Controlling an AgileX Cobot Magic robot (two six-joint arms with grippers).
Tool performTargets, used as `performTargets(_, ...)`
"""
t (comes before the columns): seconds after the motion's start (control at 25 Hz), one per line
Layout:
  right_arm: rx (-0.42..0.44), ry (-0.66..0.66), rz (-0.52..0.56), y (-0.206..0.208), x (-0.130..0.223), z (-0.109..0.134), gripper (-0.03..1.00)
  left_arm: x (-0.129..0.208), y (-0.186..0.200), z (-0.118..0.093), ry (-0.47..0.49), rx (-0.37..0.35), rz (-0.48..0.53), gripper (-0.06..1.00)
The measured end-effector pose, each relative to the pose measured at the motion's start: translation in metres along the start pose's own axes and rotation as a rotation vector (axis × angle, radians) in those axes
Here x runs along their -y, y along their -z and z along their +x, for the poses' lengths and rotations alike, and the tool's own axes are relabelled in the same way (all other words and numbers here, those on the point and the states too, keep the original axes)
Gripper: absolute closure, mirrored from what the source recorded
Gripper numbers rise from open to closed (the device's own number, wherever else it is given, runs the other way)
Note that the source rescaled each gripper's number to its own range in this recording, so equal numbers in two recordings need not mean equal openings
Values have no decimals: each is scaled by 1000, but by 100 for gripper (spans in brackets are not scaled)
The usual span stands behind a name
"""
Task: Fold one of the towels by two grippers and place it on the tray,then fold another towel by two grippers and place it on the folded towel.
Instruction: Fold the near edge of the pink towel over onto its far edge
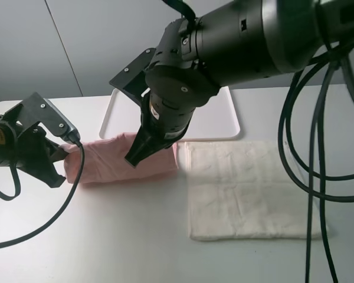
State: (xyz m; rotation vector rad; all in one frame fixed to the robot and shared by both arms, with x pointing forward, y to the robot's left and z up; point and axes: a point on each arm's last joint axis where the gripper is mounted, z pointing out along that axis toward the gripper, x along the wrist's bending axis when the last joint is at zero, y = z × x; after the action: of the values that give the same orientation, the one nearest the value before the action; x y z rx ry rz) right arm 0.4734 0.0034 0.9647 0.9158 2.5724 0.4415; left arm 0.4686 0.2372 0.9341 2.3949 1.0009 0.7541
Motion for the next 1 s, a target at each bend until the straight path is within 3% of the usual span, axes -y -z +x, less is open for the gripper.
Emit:
performTargets(0.24, -12, -1, 21, -22, 4, 3, 97, 5, -14, -3, 9, 23, 33, 91)
performTargets(0.4, -7, -46, 26, -32, 5, -6, 97, -3, -21, 1, 42, 15, 17, 85)
performTargets(0.72, -11, -126, -5, -50, 4, -19, 97, -3, -35, 1, 58, 24, 29, 84)
performTargets(0.92, -3, -153, -2, -60, 6, -22, 97, -4, -35, 11, 99, -18, -18, 83)
performTargets(1.0, 0, -159, -20, -61, 5, -22, 97, 0, -35, 18, 132, -40, -16, 77)
